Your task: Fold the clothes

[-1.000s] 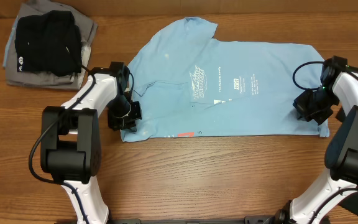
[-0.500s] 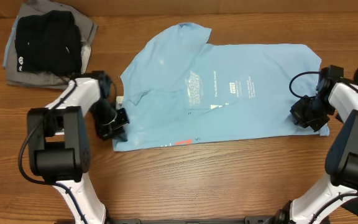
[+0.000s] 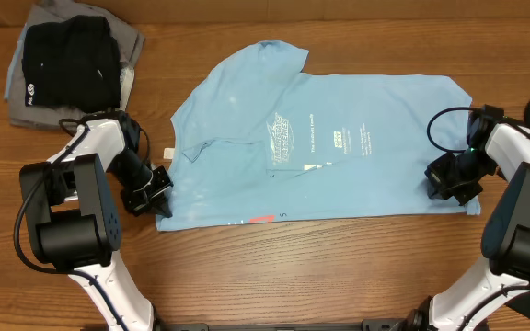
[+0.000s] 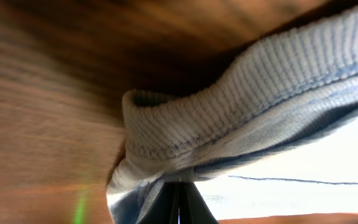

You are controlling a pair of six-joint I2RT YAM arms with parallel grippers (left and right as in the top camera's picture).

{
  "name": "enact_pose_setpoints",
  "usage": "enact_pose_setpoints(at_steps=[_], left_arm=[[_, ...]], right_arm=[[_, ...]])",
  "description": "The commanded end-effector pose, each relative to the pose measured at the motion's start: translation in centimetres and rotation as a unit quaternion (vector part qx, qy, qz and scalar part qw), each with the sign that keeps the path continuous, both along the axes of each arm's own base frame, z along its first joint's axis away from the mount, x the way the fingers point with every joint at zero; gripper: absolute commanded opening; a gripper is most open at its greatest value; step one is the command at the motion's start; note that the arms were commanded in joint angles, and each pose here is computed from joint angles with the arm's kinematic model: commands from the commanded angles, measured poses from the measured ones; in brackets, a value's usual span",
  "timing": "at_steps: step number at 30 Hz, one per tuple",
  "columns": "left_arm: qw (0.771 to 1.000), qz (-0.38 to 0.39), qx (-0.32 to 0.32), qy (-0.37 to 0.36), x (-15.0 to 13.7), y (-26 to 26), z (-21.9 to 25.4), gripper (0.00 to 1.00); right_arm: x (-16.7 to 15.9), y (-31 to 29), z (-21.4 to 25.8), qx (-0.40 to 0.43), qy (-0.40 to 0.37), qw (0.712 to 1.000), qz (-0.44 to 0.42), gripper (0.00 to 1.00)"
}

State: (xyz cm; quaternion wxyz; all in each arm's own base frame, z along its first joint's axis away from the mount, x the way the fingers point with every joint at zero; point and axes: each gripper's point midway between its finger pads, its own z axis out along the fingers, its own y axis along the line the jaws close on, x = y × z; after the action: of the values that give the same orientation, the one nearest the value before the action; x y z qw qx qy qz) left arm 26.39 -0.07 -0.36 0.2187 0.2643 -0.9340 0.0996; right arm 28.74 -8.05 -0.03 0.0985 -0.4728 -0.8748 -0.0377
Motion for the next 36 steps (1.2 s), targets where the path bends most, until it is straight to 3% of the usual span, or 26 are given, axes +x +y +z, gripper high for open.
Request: enact_pose_setpoints(at_steps=[1,9,17,20,25,27,31,36], left_arm=[[0.998,0.000,0.062,0.012,-1.3,2.3,0.1,0.04],[0.993,0.019,0.082,-0.082,-2.0,2.1,6.1,0.04],[0.986,0.042,0.088,-0.133,-5.3,1.3,10.1,0.04],[0.982,0.028,0.088,-0.162,-5.4,1.1,11.0,0.04],[0.973,-0.024,0.073,-0.217,-3.1,0.0,11.0,0.04],[0.972,-0.042,0.069,-0.219,-2.6,-0.8,10.5,0.04],[0.970,-0.090,0.048,-0.221,-1.3,-3.5,9.0,0.04],[0.974,-0.113,0.042,-0.194,-0.2,-5.8,5.8,0.04]], right_arm=[[-3.3,0.8,-0.9,0.001,0.048,0.999,-0.024,0.04],[-7.3,1.8,0.9,-0.024,0.015,0.999,-0.040,0.04],[-9.8,2.5,1.0,-0.026,0.023,0.997,-0.066,0.04],[-9.0,2.2,1.5,-0.035,-0.002,0.997,-0.066,0.04],[-6.8,1.5,2.8,-0.046,-0.060,0.996,-0.051,0.04],[-5.3,1.4,3.3,-0.040,-0.092,0.995,-0.028,0.05],[-3.3,2.0,3.6,-0.015,-0.136,0.990,-0.027,0.17],[-1.7,2.0,3.8,-0.011,-0.169,0.985,-0.025,0.18]])
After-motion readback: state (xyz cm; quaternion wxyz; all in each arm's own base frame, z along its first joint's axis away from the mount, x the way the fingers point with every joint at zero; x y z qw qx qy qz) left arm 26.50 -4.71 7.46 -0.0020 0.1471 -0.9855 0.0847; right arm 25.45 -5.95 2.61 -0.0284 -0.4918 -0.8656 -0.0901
